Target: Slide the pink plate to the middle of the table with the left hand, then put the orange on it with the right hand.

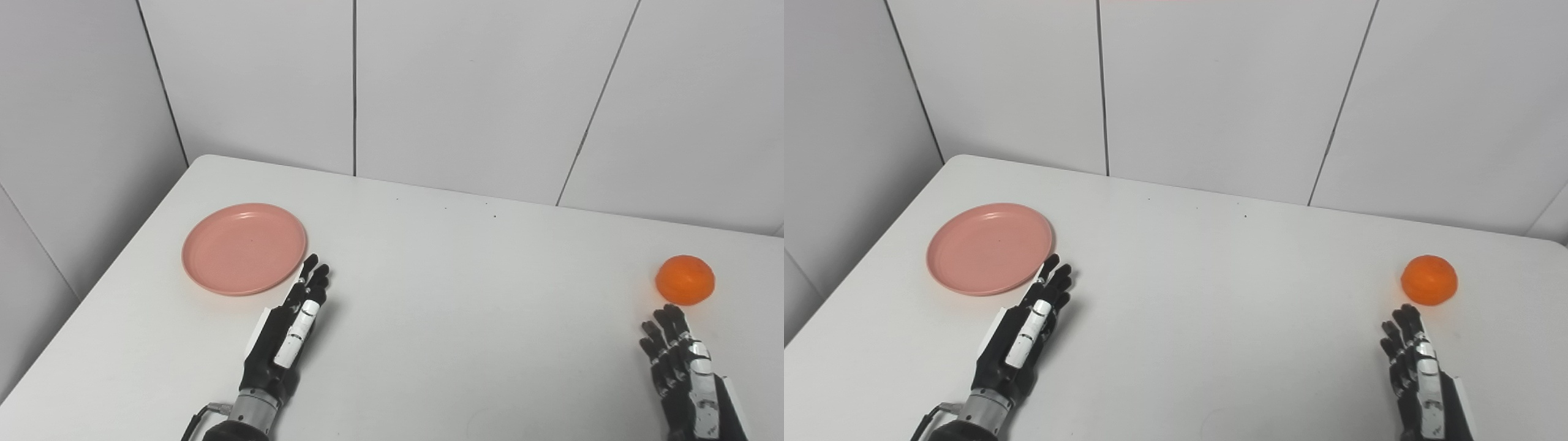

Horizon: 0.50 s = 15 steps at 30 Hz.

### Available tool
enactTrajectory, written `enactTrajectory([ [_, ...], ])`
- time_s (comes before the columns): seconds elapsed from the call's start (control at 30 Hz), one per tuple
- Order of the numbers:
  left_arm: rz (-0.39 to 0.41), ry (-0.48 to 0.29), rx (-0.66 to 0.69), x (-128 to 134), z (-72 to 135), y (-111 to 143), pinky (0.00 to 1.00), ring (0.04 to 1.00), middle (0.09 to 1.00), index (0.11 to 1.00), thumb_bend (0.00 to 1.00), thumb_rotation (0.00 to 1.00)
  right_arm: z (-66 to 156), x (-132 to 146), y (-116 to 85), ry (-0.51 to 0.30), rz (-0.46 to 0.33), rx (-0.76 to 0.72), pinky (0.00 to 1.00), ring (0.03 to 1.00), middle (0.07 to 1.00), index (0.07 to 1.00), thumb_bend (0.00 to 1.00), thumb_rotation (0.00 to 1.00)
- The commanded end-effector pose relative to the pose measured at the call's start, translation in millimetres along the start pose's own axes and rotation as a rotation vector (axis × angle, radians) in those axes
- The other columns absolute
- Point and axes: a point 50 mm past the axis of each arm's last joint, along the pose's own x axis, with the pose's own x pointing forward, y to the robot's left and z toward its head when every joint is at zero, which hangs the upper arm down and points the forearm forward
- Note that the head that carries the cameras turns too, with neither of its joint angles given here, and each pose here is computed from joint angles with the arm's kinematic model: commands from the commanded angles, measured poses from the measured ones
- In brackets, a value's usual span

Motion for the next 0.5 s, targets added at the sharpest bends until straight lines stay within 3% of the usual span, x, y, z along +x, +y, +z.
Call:
enactTrajectory([
  [0.0,-0.012,-0.020,-0.034,-10.3,11.3,-6.3,1.00,0.984,0.970,1.000,0.76,0.81,-50.9,-43.3,-6.5,0.171,-0.066,0.049,1.00,0.962,0.974,0.968,0.70,0.96],
  [0.27,-0.041,-0.096,-0.016,12.1,42.9,13.8,1.00,0.995,0.992,1.000,0.89,0.80,-52.4,-42.0,-4.7,0.177,-0.052,0.060,1.00,0.969,0.979,0.972,0.69,0.95],
  [0.37,-0.114,-0.102,0.035,31.8,60.7,37.3,1.00,0.999,0.999,1.000,0.89,0.82,-53.0,-41.7,-4.3,0.181,-0.058,0.063,0.99,0.962,0.970,0.962,0.69,0.94],
  [0.47,-0.170,-0.114,0.033,52.3,75.1,58.6,1.00,1.000,1.000,0.997,0.90,0.78,-54.4,-41.6,-4.8,0.182,-0.052,0.060,0.99,0.966,0.974,0.965,0.70,0.93],
])
